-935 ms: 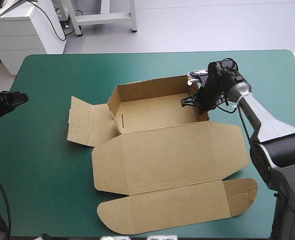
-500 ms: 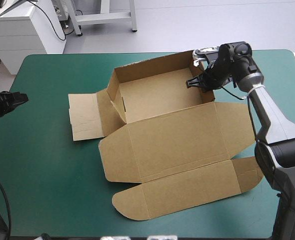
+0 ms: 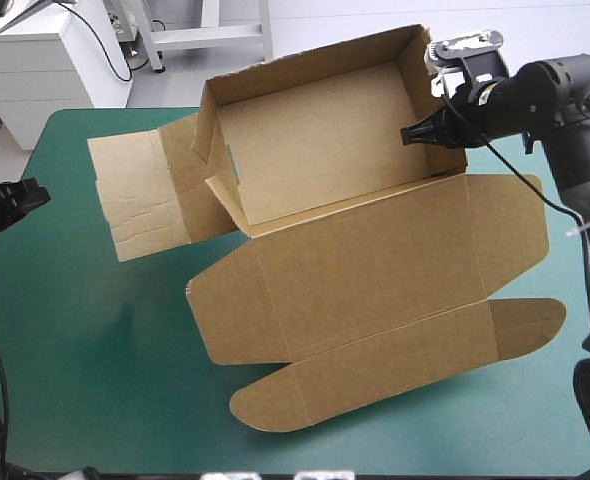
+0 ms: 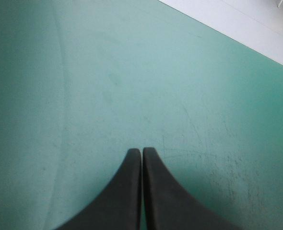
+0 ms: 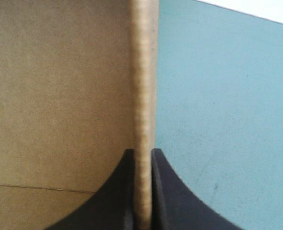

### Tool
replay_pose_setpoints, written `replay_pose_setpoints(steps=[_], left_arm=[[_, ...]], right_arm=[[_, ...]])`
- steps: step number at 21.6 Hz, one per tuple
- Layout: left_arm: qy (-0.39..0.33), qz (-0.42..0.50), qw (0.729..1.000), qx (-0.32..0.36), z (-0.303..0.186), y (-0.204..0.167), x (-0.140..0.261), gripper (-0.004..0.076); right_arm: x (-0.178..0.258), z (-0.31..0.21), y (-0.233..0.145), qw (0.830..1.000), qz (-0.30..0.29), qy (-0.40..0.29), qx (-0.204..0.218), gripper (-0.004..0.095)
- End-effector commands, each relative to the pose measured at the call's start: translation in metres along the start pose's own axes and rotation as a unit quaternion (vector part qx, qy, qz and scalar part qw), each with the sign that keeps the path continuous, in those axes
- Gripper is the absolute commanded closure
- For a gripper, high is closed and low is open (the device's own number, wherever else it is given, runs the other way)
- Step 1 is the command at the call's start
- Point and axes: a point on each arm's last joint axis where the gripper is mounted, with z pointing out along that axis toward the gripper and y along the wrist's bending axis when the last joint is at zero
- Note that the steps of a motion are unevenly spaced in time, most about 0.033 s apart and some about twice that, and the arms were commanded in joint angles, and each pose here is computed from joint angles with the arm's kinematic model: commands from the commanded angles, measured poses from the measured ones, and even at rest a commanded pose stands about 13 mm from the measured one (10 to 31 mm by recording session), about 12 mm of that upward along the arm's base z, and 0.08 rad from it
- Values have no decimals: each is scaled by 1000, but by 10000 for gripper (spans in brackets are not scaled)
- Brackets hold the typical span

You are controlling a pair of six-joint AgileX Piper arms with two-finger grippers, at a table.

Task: Fold the box

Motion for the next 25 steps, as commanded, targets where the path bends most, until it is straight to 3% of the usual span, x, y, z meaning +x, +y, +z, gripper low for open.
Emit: replay_pose_setpoints(steps=[1, 4, 6, 8, 12, 15, 25], left_arm=[[-37, -34, 998, 35, 6, 2, -12, 731], [-11, -47, 994, 98, 32, -4, -8, 731], [20, -31, 987, 156, 62, -40, -1, 732], [53, -10, 980, 191, 81, -71, 9, 732], [84, 9, 969, 234, 87, -113, 21, 732], [73, 0, 960, 272, 76, -139, 21, 732], [84, 44, 936, 338, 58, -196, 35, 732]], right_arm=[[-1, -69, 9, 996, -7, -82, -14, 929], [-2, -79, 19, 992, -6, -107, -63, 929], [-10, -74, 29, 982, 6, -138, -130, 929], [-17, -61, 31, 977, 20, -146, -152, 929], [-18, -33, 14, 991, 16, -115, -68, 927], [-18, -21, 8, 994, 7, -102, -40, 927], [-17, 17, -2, 998, 14, -58, -10, 927]])
